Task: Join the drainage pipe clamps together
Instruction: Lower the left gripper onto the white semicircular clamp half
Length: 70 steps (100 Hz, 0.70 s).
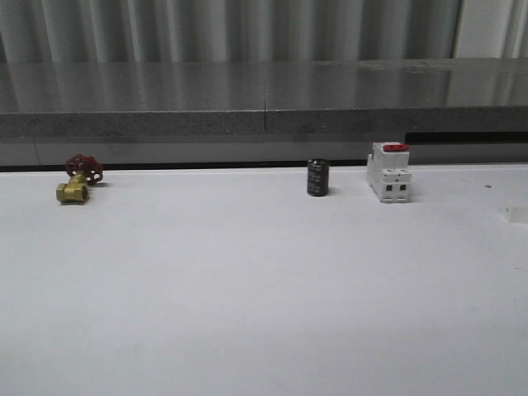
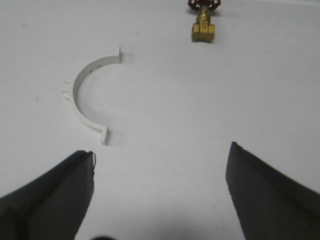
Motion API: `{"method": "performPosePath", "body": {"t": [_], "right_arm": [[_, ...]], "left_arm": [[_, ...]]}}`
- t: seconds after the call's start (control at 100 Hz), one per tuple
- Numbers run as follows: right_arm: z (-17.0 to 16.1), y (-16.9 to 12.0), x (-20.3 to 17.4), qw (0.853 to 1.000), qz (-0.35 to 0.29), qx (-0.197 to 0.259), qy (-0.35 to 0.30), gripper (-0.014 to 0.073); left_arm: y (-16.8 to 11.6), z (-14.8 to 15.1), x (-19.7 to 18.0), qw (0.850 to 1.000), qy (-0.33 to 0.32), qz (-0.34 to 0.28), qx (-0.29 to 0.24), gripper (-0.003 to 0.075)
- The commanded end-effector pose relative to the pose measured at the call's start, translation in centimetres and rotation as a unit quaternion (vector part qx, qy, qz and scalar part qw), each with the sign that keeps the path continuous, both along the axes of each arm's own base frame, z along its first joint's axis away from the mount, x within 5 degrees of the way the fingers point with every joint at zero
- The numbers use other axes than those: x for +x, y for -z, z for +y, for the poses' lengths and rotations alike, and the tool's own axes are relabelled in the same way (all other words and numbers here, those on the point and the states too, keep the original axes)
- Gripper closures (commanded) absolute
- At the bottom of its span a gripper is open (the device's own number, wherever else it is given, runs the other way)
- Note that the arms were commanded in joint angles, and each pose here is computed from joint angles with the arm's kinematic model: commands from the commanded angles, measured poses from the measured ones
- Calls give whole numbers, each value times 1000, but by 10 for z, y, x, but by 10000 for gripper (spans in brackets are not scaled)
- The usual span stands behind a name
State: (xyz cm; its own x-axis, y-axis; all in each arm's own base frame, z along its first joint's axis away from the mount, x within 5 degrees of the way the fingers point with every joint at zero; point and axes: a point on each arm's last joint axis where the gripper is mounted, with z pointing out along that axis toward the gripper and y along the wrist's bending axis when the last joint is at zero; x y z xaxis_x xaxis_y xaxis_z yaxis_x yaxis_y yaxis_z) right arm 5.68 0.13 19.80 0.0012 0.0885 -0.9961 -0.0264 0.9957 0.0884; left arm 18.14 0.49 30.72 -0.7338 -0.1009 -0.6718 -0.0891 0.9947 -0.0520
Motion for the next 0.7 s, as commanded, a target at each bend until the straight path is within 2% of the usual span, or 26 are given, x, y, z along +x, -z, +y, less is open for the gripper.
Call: {"method": "performPosePath", "body": {"t": [0.0, 0.08, 0.37, 0.69], "right_arm": [[0, -15, -3, 998, -59, 0, 0, 662], [0, -15, -3, 998, -59, 0, 0, 662], [0, -15, -3, 998, -59, 0, 0, 662], [0, -15, -3, 998, -59, 0, 0, 662]], "left_arm": [[-14, 5, 24, 1000, -11, -1, -3, 174], [-10, 13, 49, 999, -21, 36, 9, 174], [-2, 55, 129, 994, -40, 94, 34, 174], [52, 97, 175, 985, -21, 160, 57, 174]]}}
